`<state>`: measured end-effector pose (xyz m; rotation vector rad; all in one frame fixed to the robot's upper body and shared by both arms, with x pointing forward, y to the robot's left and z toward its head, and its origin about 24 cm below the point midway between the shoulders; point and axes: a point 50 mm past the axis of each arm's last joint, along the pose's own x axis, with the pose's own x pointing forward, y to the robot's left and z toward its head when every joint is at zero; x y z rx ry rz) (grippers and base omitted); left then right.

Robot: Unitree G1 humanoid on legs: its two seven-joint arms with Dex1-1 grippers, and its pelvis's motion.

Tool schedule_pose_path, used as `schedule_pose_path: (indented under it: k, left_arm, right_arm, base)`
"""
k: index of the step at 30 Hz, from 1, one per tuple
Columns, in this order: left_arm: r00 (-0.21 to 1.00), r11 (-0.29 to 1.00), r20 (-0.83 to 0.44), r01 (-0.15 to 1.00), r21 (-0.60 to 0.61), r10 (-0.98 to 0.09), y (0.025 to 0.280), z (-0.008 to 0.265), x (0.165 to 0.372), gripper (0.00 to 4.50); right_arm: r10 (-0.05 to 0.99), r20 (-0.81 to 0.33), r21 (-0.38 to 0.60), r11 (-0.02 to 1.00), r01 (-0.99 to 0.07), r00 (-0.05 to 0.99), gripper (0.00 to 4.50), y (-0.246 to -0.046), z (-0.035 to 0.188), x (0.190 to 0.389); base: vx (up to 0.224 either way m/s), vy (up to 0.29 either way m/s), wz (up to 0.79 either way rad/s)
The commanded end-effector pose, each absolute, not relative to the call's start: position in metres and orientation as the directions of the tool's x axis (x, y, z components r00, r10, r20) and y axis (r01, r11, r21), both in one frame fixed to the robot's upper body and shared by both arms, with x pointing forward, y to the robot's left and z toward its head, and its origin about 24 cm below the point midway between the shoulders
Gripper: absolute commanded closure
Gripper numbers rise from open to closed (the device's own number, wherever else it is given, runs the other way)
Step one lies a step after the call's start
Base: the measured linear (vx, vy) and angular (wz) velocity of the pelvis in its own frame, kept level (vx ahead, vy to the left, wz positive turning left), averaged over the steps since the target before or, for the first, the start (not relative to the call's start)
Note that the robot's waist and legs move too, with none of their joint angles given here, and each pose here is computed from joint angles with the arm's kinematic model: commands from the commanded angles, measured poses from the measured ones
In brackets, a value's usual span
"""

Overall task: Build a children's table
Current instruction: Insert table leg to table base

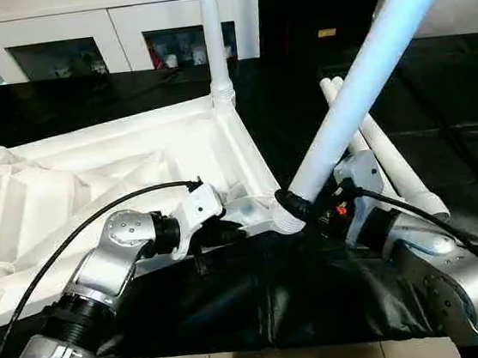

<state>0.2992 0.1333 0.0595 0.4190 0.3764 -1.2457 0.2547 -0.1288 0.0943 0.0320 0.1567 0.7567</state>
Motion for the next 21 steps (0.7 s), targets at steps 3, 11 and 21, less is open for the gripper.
schedule_pose_path:
  k: [3, 11, 21]
  left_arm:
    - [0.320, 0.308, -0.520, 0.945, 0.112, -0.792, 0.1410, 0.0528, 0.3005, 3.59]
    - [0.306, 0.307, -0.497, 0.948, 0.083, -0.812, 0.1389, 0.0528, 0.3000, 3.90]
    - [0.284, 0.284, -0.521, 0.955, 0.083, -0.805, 0.1396, 0.0495, 0.2982, 4.42]
  right_arm:
    - [0.702, -0.138, 0.078, 0.711, -0.699, 0.699, 2.60, -0.1259, 0.0956, 0.2572]
    - [0.704, -0.144, 0.075, 0.708, -0.702, 0.695, 2.60, -0.1255, 0.0944, 0.2571]
    - [0.699, -0.155, 0.066, 0.712, -0.699, 0.698, 2.60, -0.1277, 0.0932, 0.2569]
  base:
    - [0.000, 0.000, 0.00]
    - [0.000, 0.000, 0.00]
    - [0.000, 0.000, 0.00]
